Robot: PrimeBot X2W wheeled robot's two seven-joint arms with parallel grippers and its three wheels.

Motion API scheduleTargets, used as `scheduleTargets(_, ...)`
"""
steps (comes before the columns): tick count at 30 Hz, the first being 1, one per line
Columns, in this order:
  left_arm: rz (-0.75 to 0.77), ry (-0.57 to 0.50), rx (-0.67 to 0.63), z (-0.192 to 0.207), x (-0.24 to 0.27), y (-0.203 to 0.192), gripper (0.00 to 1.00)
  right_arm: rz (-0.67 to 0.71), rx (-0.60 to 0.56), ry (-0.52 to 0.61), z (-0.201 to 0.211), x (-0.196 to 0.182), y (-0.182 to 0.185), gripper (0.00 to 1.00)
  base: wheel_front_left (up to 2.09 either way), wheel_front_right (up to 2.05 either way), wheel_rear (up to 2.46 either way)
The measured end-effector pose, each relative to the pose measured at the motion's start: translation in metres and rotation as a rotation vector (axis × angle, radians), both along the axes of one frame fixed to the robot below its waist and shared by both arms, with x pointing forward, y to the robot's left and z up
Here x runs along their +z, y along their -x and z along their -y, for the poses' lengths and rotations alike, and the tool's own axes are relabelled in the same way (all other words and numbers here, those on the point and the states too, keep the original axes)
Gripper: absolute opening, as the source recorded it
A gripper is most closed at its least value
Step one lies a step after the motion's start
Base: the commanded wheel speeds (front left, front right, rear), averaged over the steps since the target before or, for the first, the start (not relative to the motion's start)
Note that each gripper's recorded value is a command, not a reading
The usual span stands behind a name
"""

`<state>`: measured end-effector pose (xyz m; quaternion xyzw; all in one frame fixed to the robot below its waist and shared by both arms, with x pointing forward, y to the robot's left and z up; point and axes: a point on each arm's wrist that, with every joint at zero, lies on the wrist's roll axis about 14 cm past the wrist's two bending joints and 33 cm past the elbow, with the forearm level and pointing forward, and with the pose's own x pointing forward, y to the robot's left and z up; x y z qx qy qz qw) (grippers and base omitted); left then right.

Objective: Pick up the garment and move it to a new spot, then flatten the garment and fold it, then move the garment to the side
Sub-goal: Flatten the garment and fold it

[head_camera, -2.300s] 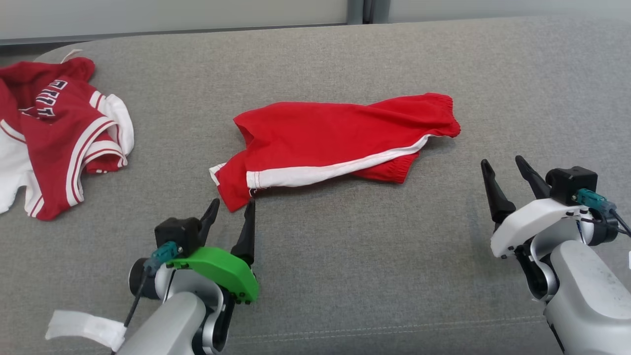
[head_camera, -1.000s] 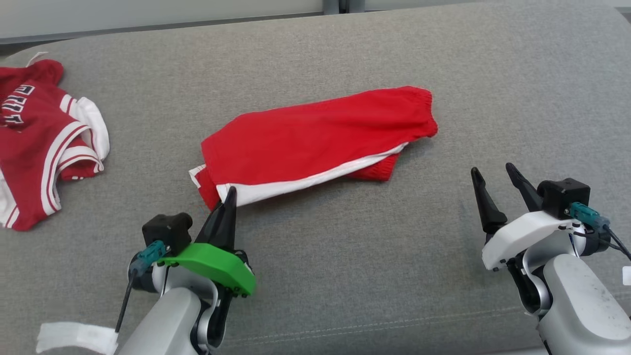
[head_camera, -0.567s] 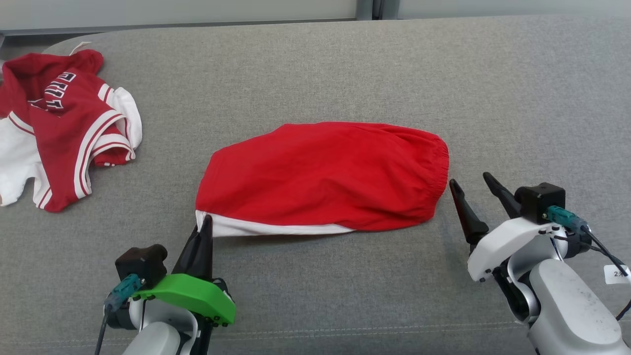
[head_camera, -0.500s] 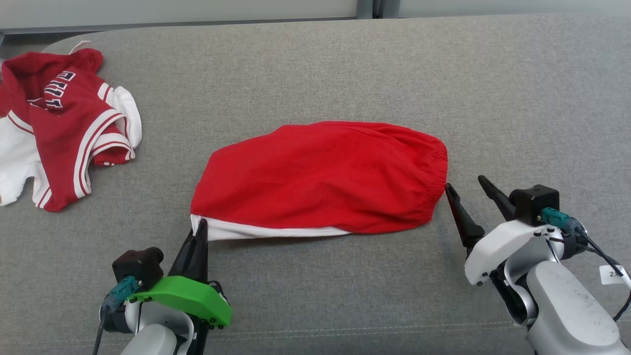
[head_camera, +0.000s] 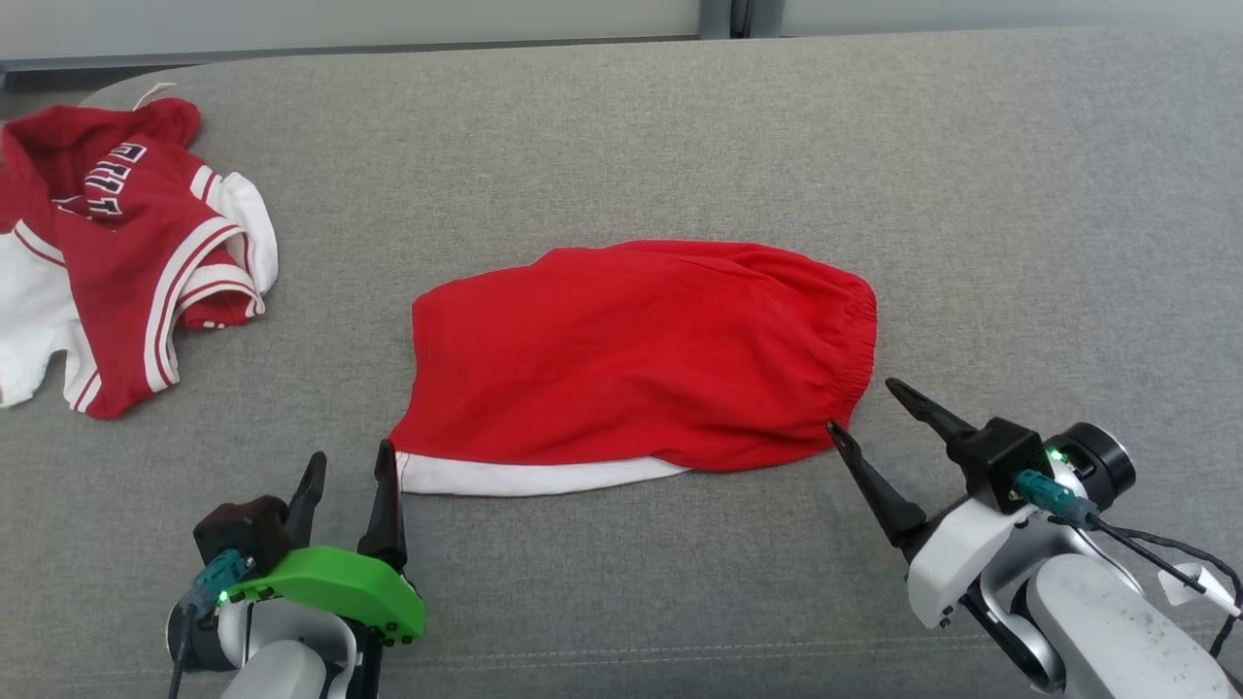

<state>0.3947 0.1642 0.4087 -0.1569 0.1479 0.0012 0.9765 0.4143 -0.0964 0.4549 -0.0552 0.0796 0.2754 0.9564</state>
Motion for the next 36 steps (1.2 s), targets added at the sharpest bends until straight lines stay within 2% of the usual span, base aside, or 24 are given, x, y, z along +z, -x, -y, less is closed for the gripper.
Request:
scheduleTargets(6,0.047,-0.022,0.018,-0.008,0.013,0.003,1.00,-0.019,0.096,0.075,-0.016,-0.010,0.008,1.00,0.00,0.00,0.00)
scheduleTargets(13,0.133,-0.025,0.011,0.000,0.038,0.010,1.00,-0.068,0.189,0.170,-0.034,-0.036,-0.004,1.00,0.00,0.00,0.00)
scheduleTargets(14,0.140,-0.026,0.014,0.000,0.040,0.011,1.00,-0.077,0.196,0.184,-0.035,-0.041,-0.006,0.96,0.00,0.00,0.00)
scheduleTargets(15,0.145,-0.024,0.017,0.000,0.042,0.012,1.00,-0.086,0.205,0.189,-0.037,-0.044,-0.007,0.84,0.00,0.00,0.00)
scheduleTargets(17,0.154,-0.023,0.023,-0.001,0.045,0.016,1.00,-0.099,0.230,0.207,-0.042,-0.051,-0.008,0.45,0.00,0.00,0.00)
scheduleTargets(19,0.154,-0.025,0.040,-0.004,0.046,0.020,1.00,-0.104,0.246,0.213,-0.045,-0.054,-0.010,0.28,0.00,0.00,0.00)
scheduleTargets(20,0.153,-0.025,0.046,-0.006,0.046,0.022,1.00,-0.103,0.256,0.217,-0.047,-0.055,-0.011,0.09,0.00,0.00,0.00)
scheduleTargets(21,0.152,-0.026,0.054,-0.008,0.046,0.024,1.00,-0.105,0.265,0.217,-0.050,-0.056,-0.011,0.00,0.00,0.00,0.00)
scheduleTargets(26,0.150,-0.028,0.070,-0.012,0.046,0.028,1.00,-0.101,0.284,0.184,-0.058,-0.046,-0.019,0.00,0.00,0.00,0.00)
scheduleTargets(32,0.148,-0.016,0.075,-0.010,0.046,0.029,1.00,-0.046,0.292,0.199,-0.054,-0.016,-0.045,0.00,0.00,0.00,0.00)
scheduleTargets(36,0.143,-0.005,0.083,-0.010,0.044,0.030,1.00,-0.065,0.304,0.218,-0.058,-0.009,-0.057,0.00,0.00,0.00,0.00)
